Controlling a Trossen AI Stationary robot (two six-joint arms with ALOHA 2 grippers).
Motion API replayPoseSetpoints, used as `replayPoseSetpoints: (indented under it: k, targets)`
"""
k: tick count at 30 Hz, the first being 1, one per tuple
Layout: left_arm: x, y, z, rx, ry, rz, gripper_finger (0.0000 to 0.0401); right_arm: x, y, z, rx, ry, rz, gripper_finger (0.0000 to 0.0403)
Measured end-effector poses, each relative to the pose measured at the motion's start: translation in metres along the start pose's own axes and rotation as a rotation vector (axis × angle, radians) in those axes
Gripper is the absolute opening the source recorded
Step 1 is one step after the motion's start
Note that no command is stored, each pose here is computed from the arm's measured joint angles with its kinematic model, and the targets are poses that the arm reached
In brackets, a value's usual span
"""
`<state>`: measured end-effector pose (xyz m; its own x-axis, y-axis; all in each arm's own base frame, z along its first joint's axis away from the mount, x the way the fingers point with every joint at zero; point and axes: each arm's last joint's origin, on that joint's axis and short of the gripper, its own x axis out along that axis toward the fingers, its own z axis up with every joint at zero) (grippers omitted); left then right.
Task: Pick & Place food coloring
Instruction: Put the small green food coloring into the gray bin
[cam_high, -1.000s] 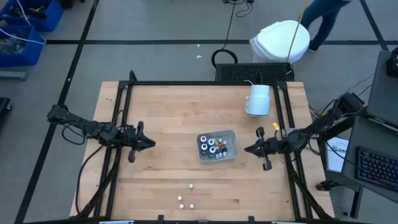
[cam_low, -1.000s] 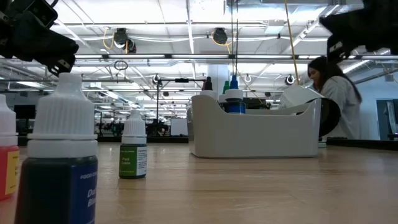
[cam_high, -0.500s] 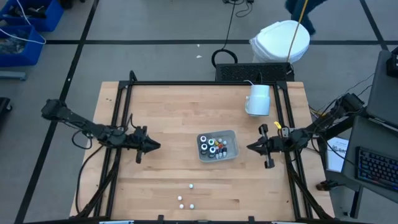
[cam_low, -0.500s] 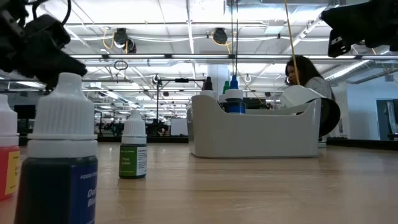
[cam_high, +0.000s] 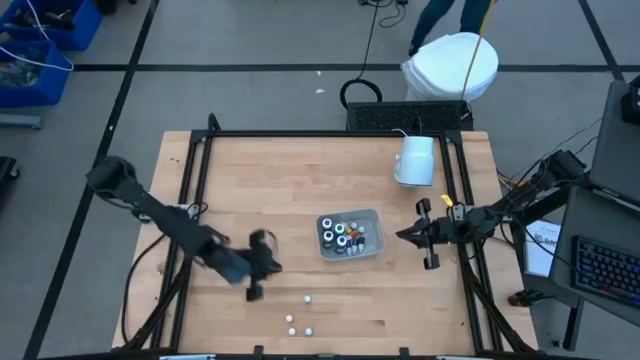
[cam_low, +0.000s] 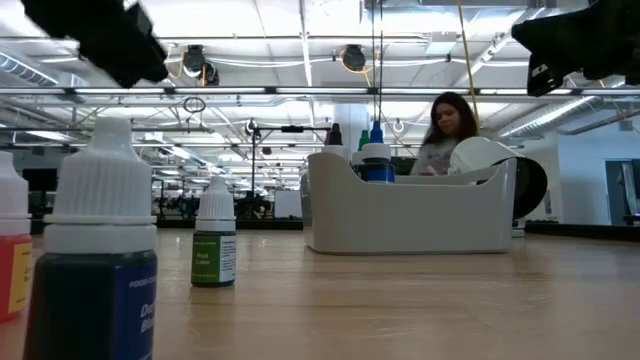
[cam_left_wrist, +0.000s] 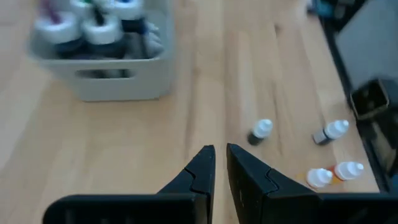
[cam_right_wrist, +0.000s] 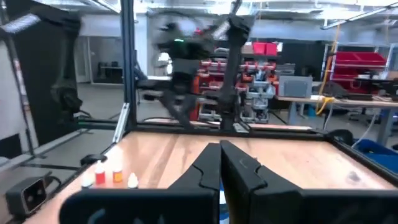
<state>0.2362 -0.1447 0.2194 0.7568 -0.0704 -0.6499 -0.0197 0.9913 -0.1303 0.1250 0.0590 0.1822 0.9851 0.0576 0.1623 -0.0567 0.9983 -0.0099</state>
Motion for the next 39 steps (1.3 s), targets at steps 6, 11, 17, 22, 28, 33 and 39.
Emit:
replayPoseSetpoints:
  k: [6,11,17,22,28,33,39]
  targets:
    - [0.033,-0.046,0.045,0.125,0.177,0.074,0.0047,0.0,-0.001,0.009,0.017,-0.082,-0.01,0.0]
    - [0.057,-0.069,0.078,0.219,0.313,0.096,0.0047,0.0,0.0,0.005,0.0,-0.047,-0.003,0.0]
    - [0.089,-0.082,0.092,0.286,0.431,0.002,0.0047,0.0,0.0,0.004,-0.004,-0.042,-0.002,0.0]
    - [0.113,-0.077,0.094,0.161,0.521,-0.099,0.0047,0.0,0.0,0.005,0.0,-0.048,-0.003,0.0]
    - [0.126,-0.064,0.082,0.16,0.638,-0.036,0.0056,0.0,0.0,0.005,0.001,-0.047,-0.002,0.0]
    - [0.127,-0.062,0.083,0.181,0.635,-0.031,0.0116,0.0,0.0,0.004,-0.002,-0.041,-0.001,0.0]
    - [0.126,-0.063,0.082,0.198,0.63,-0.026,0.0198,0.0,0.0,0.004,-0.002,-0.041,-0.001,0.0]
